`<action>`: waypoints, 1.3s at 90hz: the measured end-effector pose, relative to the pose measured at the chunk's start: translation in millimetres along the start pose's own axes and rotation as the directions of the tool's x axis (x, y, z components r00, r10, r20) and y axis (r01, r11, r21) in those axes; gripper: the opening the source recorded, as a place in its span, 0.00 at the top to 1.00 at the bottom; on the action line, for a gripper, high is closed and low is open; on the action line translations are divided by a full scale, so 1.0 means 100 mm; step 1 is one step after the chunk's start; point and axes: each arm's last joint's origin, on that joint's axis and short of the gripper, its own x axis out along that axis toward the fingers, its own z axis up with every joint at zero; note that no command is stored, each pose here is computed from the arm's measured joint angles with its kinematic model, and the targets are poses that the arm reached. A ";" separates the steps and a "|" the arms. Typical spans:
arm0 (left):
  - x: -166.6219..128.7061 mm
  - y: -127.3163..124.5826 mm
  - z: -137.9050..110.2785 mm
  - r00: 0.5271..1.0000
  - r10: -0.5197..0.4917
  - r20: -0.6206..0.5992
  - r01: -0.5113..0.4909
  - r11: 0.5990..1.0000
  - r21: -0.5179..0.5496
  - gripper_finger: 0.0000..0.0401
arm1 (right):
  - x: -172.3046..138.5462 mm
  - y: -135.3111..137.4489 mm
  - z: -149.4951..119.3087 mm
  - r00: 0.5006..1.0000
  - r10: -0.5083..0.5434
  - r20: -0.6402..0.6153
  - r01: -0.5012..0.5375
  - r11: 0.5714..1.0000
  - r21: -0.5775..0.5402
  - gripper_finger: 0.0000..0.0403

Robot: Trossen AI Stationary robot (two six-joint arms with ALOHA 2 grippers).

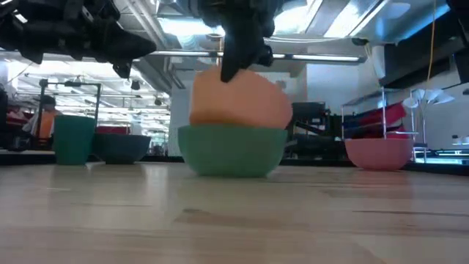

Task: Nest bowls inside each other
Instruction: Stack the orange bowl on top of the green bowl, then stack the blue bowl on top of the orange bowl

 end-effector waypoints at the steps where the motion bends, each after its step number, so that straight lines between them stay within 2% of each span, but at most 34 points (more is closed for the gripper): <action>1: 0.00 0.00 0.00 1.000 0.000 0.000 0.000 1.000 0.000 1.00 | 0.01 0.00 0.00 1.000 -0.001 -0.002 0.001 1.000 0.001 1.00; 19: 0.00 0.00 -0.01 1.000 0.001 -0.010 -0.001 1.000 -0.002 1.00 | 0.12 -0.04 0.00 0.999 -0.014 -0.031 0.015 1.000 0.008 0.94; 52: 0.00 0.01 -0.06 0.998 0.005 -0.059 -0.006 1.000 -0.013 1.00 | 0.11 -0.19 0.07 0.999 -0.032 -0.010 0.032 0.999 -0.010 0.72; 65: 0.00 0.01 -0.06 0.998 0.006 -0.059 -0.006 1.000 -0.012 1.00 | 0.11 -0.25 0.09 0.998 -0.058 -0.001 0.058 0.998 -0.019 0.67; 83: 0.00 0.01 -0.08 0.997 0.008 -0.080 -0.009 1.000 -0.018 1.00 | 0.10 -0.32 0.12 0.998 -0.068 0.002 0.068 0.997 -0.020 0.66; 99: 0.00 0.01 -0.08 0.997 0.012 -0.080 -0.015 0.999 -0.035 1.00 | 0.10 -0.36 0.11 0.994 -0.113 -0.004 0.112 0.990 -0.086 0.66; 117: 0.00 0.02 -0.08 0.996 0.049 -0.079 -0.057 0.994 -0.097 1.00 | 0.09 -0.35 -0.05 0.974 -0.170 -0.149 0.142 0.974 -0.177 0.79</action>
